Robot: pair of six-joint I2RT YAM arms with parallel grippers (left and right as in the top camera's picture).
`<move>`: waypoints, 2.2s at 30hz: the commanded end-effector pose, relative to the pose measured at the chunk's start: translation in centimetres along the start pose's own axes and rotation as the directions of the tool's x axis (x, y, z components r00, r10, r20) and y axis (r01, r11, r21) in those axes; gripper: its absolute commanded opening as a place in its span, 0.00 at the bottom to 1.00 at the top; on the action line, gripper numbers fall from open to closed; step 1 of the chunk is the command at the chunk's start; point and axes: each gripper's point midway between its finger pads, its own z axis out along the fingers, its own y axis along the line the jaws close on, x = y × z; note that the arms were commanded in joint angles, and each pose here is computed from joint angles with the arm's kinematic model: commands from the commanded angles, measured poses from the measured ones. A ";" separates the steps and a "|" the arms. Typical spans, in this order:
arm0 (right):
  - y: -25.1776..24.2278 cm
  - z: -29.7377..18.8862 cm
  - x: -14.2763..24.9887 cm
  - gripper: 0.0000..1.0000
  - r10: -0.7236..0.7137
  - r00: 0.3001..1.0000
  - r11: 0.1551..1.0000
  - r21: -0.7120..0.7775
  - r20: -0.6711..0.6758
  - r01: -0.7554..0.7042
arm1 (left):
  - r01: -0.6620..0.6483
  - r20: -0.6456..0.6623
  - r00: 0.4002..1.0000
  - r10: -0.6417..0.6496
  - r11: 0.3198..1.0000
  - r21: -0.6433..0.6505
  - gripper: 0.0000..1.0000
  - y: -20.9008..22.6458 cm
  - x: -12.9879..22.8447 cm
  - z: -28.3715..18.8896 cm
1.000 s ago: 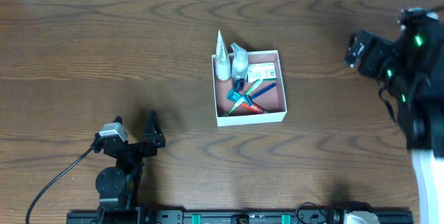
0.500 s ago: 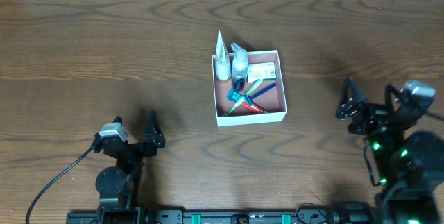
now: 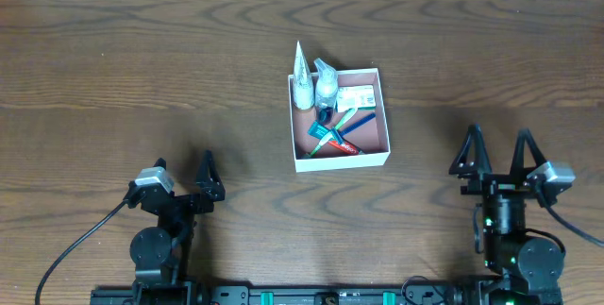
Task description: Pack container
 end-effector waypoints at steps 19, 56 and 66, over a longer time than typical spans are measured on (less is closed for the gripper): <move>-3.6 -1.7 7.5 0.99 -0.003 0.989 0.997 0.077 -0.147 0.015 | -0.003 -0.047 0.999 0.003 1.000 -0.003 0.98 0.4 1.5 0.1; -2.4 -2.5 10.9 0.99 -0.517 0.818 0.856 -0.165 -0.253 0.490 | -0.003 -0.047 0.999 0.003 1.000 -0.003 0.98 0.4 1.5 0.1; -2.4 -2.5 10.9 0.99 -0.517 0.818 0.856 -0.165 -0.253 0.490 | -0.003 -0.048 0.999 0.003 1.000 -0.003 0.98 0.4 1.5 0.1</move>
